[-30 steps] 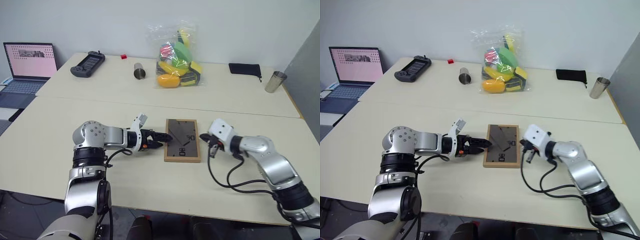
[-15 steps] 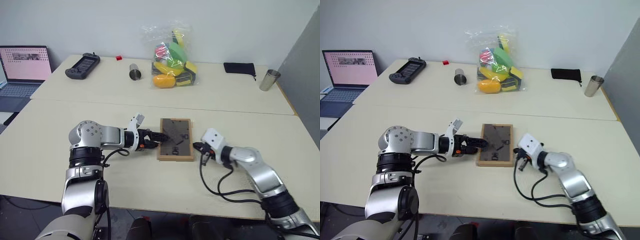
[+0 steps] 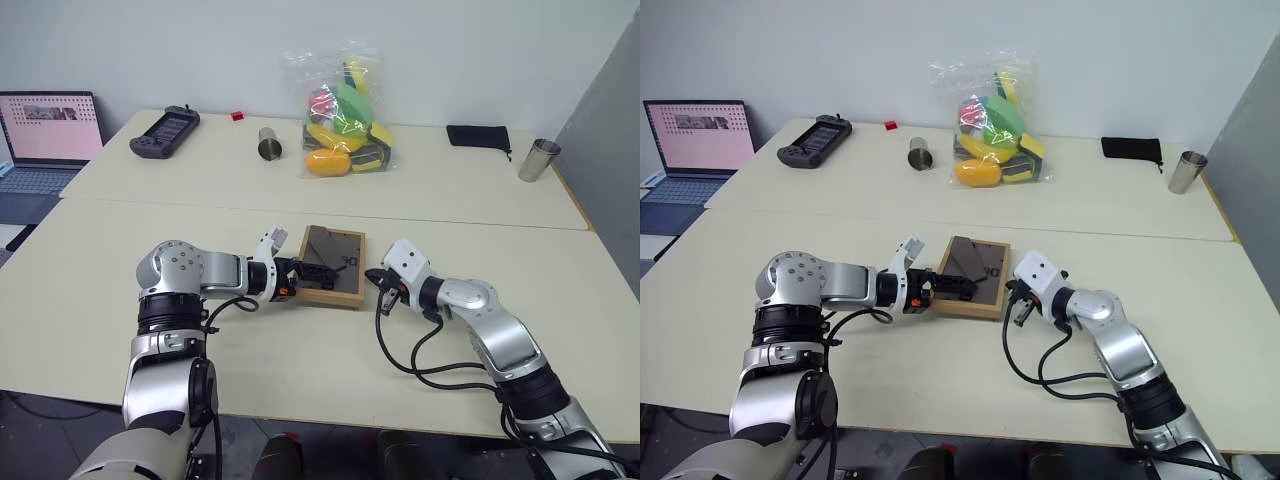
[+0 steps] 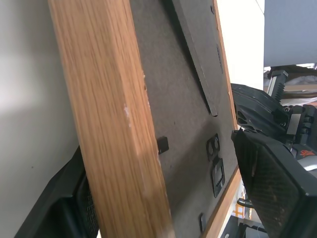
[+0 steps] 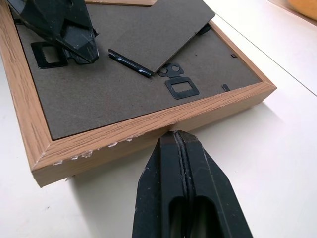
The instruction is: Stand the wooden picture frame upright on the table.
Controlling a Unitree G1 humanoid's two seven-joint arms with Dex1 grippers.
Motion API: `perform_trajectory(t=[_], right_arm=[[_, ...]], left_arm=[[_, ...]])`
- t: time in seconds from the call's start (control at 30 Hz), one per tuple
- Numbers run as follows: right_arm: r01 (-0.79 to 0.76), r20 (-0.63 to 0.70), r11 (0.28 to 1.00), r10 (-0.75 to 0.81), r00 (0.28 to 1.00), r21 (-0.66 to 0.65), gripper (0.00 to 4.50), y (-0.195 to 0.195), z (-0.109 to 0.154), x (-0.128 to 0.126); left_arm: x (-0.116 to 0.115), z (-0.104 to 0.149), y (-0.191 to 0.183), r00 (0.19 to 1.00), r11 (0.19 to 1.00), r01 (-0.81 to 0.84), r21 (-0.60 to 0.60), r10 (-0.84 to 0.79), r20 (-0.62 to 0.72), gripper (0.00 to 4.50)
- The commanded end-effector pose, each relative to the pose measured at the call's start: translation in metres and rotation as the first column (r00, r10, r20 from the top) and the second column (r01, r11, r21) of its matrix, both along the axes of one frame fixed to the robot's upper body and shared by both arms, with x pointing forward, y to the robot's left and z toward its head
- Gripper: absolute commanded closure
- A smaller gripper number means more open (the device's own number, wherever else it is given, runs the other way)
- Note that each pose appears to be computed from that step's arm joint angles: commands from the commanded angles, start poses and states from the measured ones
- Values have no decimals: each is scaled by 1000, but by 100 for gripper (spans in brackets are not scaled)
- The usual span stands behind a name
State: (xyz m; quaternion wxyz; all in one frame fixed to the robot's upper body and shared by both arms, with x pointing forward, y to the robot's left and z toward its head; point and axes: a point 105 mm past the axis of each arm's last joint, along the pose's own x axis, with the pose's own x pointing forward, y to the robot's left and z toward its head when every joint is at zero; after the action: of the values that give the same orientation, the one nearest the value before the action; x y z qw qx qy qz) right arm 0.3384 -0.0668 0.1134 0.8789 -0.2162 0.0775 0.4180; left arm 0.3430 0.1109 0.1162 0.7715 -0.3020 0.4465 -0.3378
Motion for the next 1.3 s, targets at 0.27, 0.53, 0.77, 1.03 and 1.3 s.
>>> perform_trajectory(t=[0.27, 0.53, 0.77, 1.03, 1.3], right_arm=[[-22, 38, 1000, 23, 999, -11, 450, -4, 8, -4], [-26, 37, 1000, 26, 999, -15, 450, -5, 8, -6], [-26, 41, 1000, 27, 999, -13, 450, -5, 11, -6], [-26, 40, 1000, 26, 999, -10, 450, -5, 12, -7], [-25, 44, 1000, 25, 999, -8, 450, -5, 13, -7]], left_arm=[[-15, 14, 7, 993, 988, 119, -97, -118, 10, 58], [-12, 12, 12, 995, 991, 102, -89, -102, -4, 58], [-12, 10, 8, 994, 990, 113, -89, -113, 0, 102], [-11, 16, 5, 993, 985, 121, -123, -120, 16, 251], [-12, 14, 5, 992, 985, 126, -118, -126, 6, 318]])
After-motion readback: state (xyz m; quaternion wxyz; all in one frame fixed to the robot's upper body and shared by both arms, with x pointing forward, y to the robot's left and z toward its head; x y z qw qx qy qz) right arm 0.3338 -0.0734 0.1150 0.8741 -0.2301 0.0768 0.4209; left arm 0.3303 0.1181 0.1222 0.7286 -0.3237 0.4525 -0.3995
